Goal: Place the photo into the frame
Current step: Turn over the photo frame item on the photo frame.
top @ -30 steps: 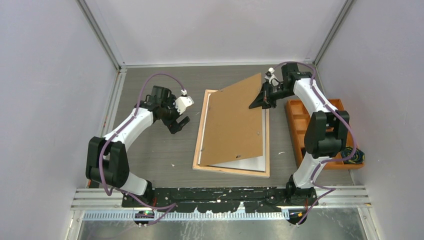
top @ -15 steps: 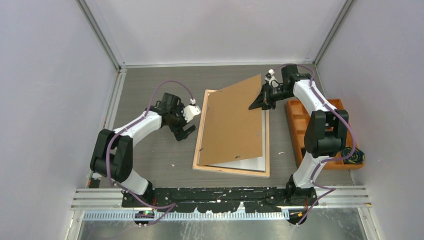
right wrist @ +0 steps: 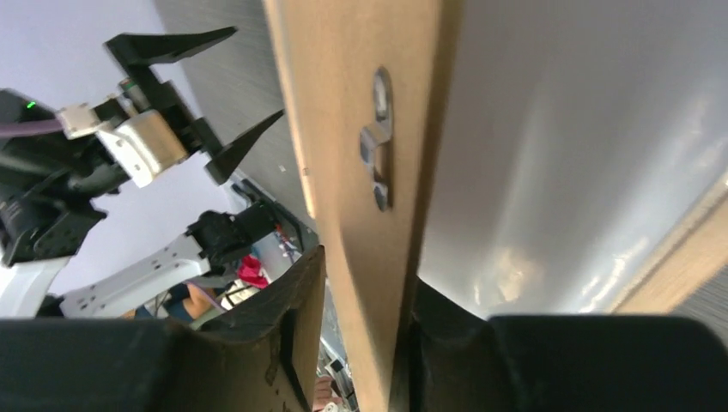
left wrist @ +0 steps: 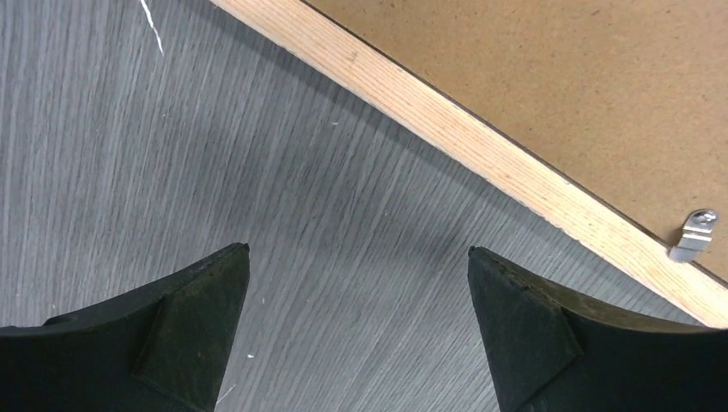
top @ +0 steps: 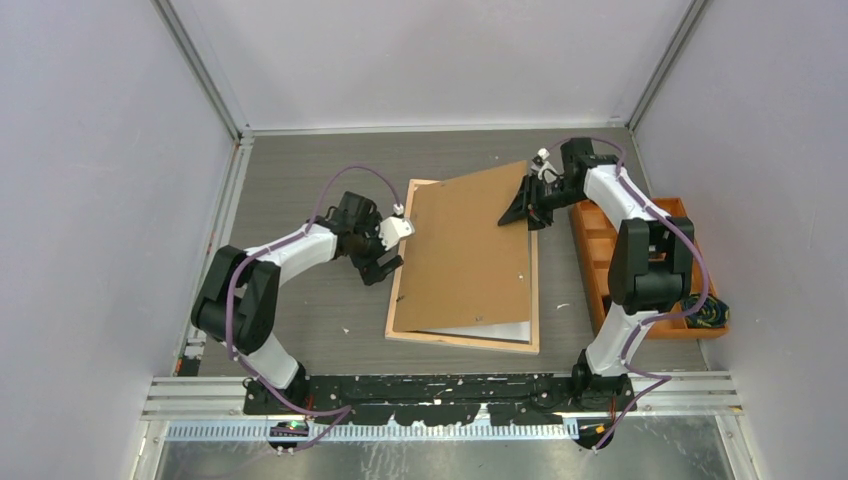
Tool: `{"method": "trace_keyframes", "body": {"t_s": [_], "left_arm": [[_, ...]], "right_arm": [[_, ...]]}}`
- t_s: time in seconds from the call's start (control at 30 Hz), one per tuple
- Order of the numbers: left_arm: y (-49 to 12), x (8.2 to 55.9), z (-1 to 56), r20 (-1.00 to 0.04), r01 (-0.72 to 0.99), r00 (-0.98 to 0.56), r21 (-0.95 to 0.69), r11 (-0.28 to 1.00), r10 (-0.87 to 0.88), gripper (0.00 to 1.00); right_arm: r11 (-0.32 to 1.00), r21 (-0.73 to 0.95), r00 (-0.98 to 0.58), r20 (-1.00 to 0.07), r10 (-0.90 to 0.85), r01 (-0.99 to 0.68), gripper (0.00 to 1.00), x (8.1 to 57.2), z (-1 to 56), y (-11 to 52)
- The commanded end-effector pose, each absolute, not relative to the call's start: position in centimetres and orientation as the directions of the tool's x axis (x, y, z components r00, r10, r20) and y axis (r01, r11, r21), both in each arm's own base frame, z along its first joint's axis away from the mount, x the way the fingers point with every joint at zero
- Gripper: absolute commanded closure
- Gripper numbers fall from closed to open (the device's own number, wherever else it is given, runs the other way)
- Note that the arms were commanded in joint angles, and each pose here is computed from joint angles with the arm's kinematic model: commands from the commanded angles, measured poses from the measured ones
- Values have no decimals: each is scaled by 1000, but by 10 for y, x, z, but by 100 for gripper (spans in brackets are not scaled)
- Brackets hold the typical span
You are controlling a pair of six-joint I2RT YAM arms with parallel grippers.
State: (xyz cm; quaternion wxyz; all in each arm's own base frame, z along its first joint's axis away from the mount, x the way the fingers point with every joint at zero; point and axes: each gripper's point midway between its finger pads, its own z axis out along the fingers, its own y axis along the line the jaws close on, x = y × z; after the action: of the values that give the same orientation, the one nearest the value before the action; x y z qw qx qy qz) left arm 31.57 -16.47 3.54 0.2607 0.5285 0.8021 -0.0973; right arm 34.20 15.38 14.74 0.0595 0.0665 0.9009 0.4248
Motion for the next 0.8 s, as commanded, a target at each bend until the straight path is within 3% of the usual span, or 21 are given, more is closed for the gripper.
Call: {"method": "trace_keyframes", "body": {"t_s": [0.0, 0.13, 0.47, 0.67, 0.77], "left_arm": [[-172, 319, 33, -539, 896, -291, 137, 423, 791, 0], [-173, 317, 32, -539, 897, -291, 134, 422, 790, 0], [-172, 314, 35, -541, 895, -286, 144, 422, 791, 0], [-170, 314, 39, -540, 893, -281, 155, 422, 793, 0], [-172, 313, 45, -550, 896, -276, 148, 418, 788, 0]], "right_arm": [[711, 696, -976, -63, 206, 105, 59, 344, 122, 142], [746, 651, -967, -70, 245, 142, 51, 345, 113, 135], [793, 584, -951, -107, 289, 175, 48, 351, 109, 126], [784, 598, -956, -100, 277, 165, 59, 353, 112, 130], [803, 569, -958, -90, 273, 176, 46, 355, 107, 125]]}}
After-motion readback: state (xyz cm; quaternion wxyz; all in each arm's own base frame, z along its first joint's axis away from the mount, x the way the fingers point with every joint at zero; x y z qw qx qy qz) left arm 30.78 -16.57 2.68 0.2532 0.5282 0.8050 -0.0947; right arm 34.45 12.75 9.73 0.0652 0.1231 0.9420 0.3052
